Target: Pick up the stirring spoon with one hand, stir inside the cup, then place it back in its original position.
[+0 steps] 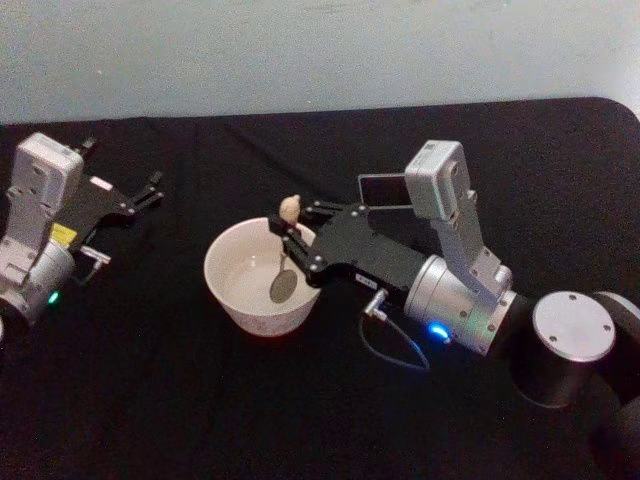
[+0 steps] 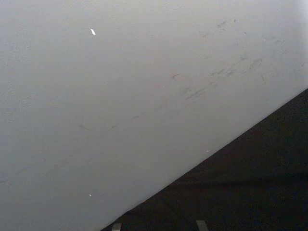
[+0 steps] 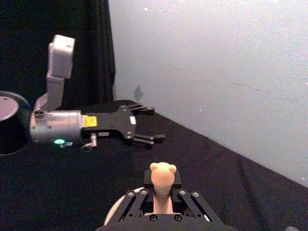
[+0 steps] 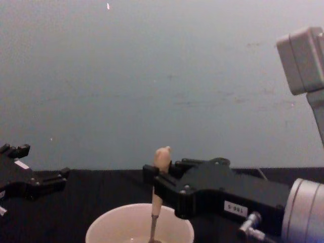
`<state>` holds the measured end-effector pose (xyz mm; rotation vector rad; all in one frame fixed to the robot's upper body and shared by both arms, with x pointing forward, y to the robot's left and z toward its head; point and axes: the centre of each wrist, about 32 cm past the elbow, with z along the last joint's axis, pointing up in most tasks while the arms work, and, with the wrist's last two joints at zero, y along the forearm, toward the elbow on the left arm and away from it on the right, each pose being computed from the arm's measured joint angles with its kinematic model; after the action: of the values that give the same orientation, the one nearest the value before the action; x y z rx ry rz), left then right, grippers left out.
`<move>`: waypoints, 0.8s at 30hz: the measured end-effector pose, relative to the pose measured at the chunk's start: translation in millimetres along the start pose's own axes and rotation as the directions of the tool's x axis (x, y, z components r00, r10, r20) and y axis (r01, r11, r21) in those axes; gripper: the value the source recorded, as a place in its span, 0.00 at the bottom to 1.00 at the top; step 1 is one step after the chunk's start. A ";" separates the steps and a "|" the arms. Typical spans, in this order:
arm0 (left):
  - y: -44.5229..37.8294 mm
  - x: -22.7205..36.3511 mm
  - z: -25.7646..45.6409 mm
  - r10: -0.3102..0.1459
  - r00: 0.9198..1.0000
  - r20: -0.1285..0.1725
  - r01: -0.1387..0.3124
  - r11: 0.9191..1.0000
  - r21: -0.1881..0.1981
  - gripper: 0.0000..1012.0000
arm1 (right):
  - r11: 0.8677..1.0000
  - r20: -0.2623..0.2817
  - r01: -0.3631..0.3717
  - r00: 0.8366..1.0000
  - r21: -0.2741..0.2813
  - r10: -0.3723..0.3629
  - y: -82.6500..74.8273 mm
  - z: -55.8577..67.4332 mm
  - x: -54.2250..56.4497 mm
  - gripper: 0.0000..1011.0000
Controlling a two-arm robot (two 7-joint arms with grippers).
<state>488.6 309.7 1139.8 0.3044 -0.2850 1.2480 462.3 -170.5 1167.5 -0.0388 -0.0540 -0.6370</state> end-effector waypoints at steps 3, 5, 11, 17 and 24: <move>0.0 0.0 0.0 0.000 1.000 0.000 0.000 1.000 0.000 0.99 | 1.000 0.001 -0.018 1.000 -0.004 0.018 -1.0 -0.5 -3.2 0.19; 0.0 0.0 0.0 0.000 1.000 0.000 0.000 1.000 0.000 0.99 | 1.000 0.001 -0.029 1.000 -0.007 0.029 -0.5 -1.4 -5.7 0.19; 0.0 0.0 0.0 0.000 1.000 0.000 0.000 1.000 0.000 0.99 | 0.999 -0.001 -0.044 0.999 -0.009 0.044 4.0 -2.8 -10.7 0.19; 0.0 0.0 0.0 0.000 1.000 0.000 0.000 1.000 0.000 0.99 | 0.999 -0.002 -0.036 0.999 -0.008 0.036 14.0 -4.2 -13.1 0.19; 0.0 0.0 0.0 0.000 1.000 0.000 0.000 1.000 0.000 0.99 | 1.000 -0.005 -0.009 1.000 -0.007 0.009 27.6 -5.1 -11.8 0.19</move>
<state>488.6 309.7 1139.8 0.3045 -0.2850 1.2479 469.4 -141.6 1161.1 -0.0438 -0.0473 -0.6284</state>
